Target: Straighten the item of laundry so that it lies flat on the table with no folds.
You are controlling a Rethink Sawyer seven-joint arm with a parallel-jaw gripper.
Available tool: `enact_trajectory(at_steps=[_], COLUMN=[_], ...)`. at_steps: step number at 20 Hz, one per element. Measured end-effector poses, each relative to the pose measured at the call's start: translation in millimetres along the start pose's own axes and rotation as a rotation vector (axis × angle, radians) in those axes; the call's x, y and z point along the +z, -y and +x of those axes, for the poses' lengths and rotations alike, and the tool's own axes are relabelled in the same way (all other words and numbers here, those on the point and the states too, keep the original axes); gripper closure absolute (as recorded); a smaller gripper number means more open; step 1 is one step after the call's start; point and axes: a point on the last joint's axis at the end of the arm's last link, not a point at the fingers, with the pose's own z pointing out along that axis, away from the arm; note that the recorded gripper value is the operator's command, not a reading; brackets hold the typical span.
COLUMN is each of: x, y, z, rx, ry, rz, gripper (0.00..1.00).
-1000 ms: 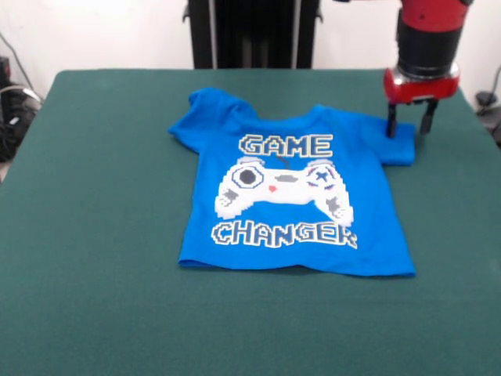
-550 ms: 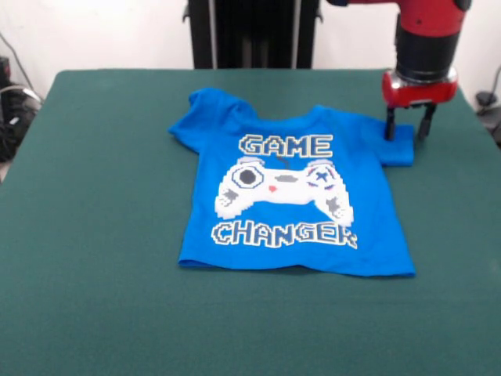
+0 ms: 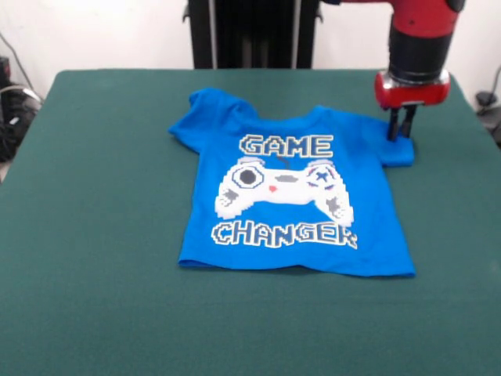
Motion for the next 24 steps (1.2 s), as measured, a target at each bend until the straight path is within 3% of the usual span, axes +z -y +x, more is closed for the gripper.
enact_trajectory(at_steps=[17, 24], x=[-0.3, -0.5], y=[-2.8, -8.7], z=[0.4, 1.0], rx=[0.013, 0.051], ry=[0.001, 0.002], rz=[0.012, 0.035], gripper=[1.00, 1.00])
